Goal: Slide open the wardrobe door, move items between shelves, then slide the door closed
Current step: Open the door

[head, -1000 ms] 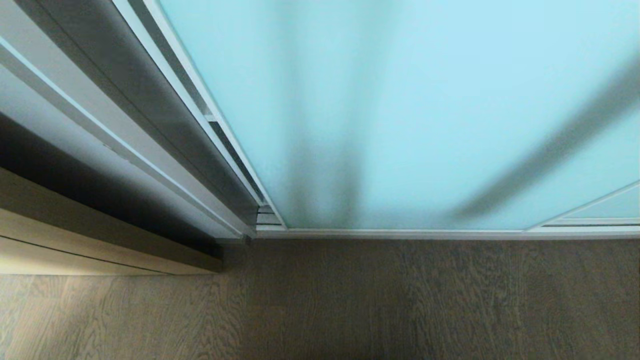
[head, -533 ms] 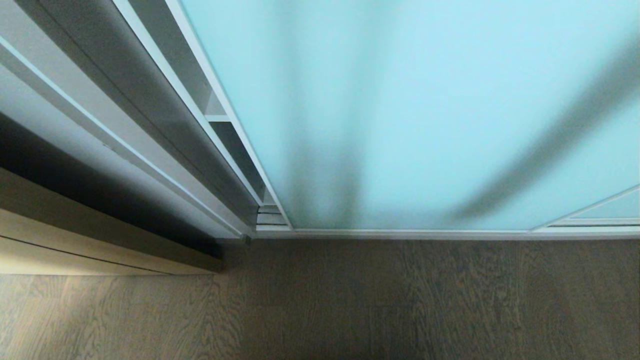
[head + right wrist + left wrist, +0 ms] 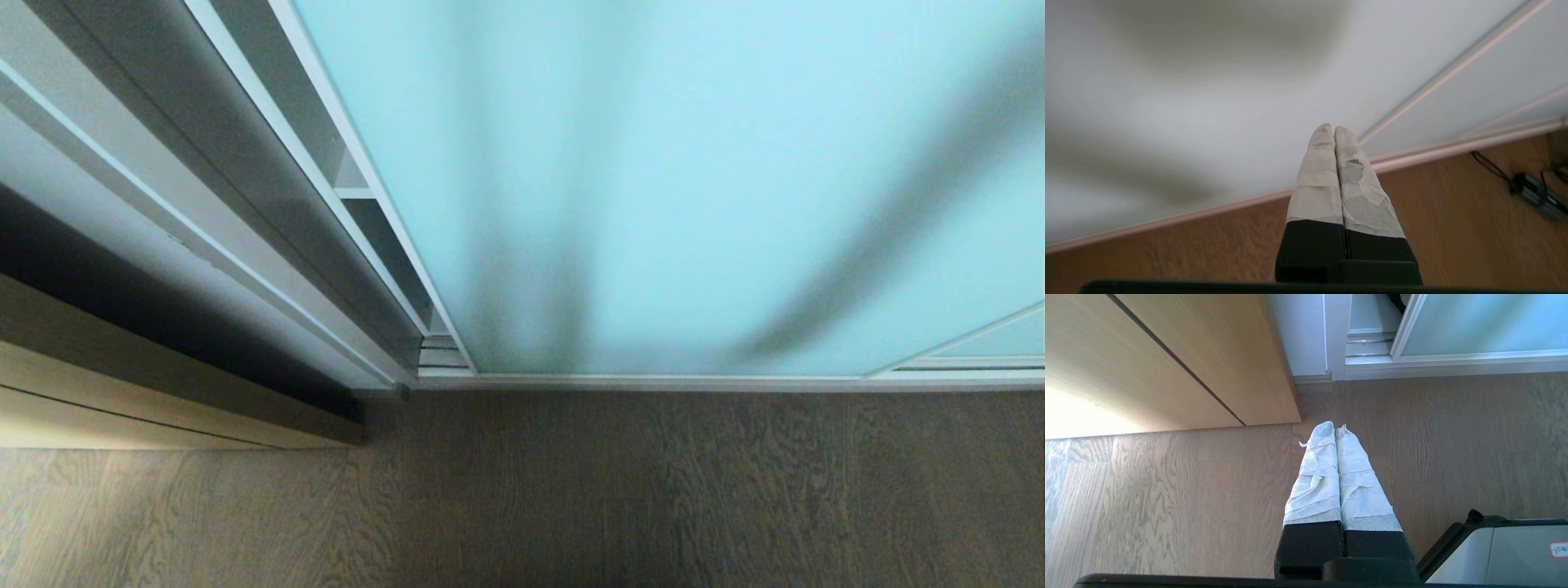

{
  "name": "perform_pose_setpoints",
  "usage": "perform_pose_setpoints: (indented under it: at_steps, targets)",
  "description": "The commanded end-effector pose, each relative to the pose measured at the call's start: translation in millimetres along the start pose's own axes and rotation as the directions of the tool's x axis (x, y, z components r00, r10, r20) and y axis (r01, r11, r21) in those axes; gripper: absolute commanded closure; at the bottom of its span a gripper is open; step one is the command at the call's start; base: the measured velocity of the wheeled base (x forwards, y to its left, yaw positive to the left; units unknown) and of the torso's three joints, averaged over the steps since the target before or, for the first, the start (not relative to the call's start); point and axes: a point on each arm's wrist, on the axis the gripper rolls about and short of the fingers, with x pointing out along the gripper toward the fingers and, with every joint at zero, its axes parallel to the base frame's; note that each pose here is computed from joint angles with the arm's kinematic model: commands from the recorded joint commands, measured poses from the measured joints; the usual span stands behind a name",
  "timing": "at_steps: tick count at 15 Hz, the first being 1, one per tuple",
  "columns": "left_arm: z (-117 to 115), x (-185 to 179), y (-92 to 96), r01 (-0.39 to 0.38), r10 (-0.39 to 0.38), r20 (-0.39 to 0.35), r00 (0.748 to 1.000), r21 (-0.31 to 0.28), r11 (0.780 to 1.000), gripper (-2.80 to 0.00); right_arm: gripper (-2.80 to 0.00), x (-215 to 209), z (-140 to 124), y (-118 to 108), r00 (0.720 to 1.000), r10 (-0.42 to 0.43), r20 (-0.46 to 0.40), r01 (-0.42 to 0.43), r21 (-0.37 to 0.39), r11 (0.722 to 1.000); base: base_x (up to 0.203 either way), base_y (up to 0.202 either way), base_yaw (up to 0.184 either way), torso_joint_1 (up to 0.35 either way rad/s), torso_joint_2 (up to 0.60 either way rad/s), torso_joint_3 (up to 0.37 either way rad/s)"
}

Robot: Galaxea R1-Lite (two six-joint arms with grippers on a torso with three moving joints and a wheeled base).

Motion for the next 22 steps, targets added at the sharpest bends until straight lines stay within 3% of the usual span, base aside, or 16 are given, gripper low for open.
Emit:
perform_pose_setpoints:
  at_steps: [1, 8, 11, 14, 19, 20, 22]
  targets:
    - [-0.5, 0.1, 0.0, 0.0, 0.0, -0.002, 1.0, 0.001, 1.0, 0.0, 0.0, -21.3, 5.2, 3.5, 0.999, 0.008, 0.051, -0.008, -0.006, 1.0, 0.0, 0.0, 0.0, 0.0, 0.0, 0.0]
    - [-0.4, 0.2, 0.0, 0.0, 0.0, -0.003, 1.0, 0.001, 1.0, 0.0, 0.0, -51.8, -5.9, 10.7, 0.998, 0.067, 0.014, -0.067, 0.042, 0.997, 0.0, 0.0, 0.0, 0.0, 0.0, 0.0]
    - [-0.9, 0.2, -0.1, 0.0, 0.0, -0.003, 1.0, 0.001, 1.0, 0.0, 0.0, -72.3, -24.4, 20.6, 0.981, 0.195, -0.005, -0.194, 0.057, 0.979, 0.0, 0.0, 0.0, 0.0, 0.0, 0.0]
    - [-0.5, 0.1, 0.0, 0.0, 0.0, -0.002, 1.0, 0.001, 1.0, 0.0, 0.0, -106.8, -71.0, 23.7, 0.957, 0.286, -0.052, -0.283, 0.062, 0.957, 0.0, 0.0, 0.0, 0.0, 0.0, 0.0]
    - [-0.5, 0.1, 0.0, 0.0, 0.0, -0.002, 1.0, 0.001, 1.0, 0.0, 0.0, -149.7, -195.6, 21.6, 0.911, 0.347, -0.222, -0.35, 0.031, 0.936, 0.0, 0.0, 0.0, 0.0, 0.0, 0.0]
    - [-0.5, 0.1, 0.0, 0.0, 0.0, -0.002, 1.0, 0.001, 1.0, 0.0, 0.0, -152.5, -210.3, 21.8, 0.9, 0.358, -0.248, -0.362, 0.03, 0.932, 0.0, 0.0, 0.0, 0.0, 0.0, 0.0]
    - [-0.5, 0.1, 0.0, 0.0, 0.0, -0.002, 1.0, 0.001, 1.0, 0.0, 0.0, -154.9, -214.9, 21.3, 0.872, 0.429, -0.235, -0.429, 0.053, 0.902, 0.0, 0.0, 0.0, 0.0, 0.0, 0.0]
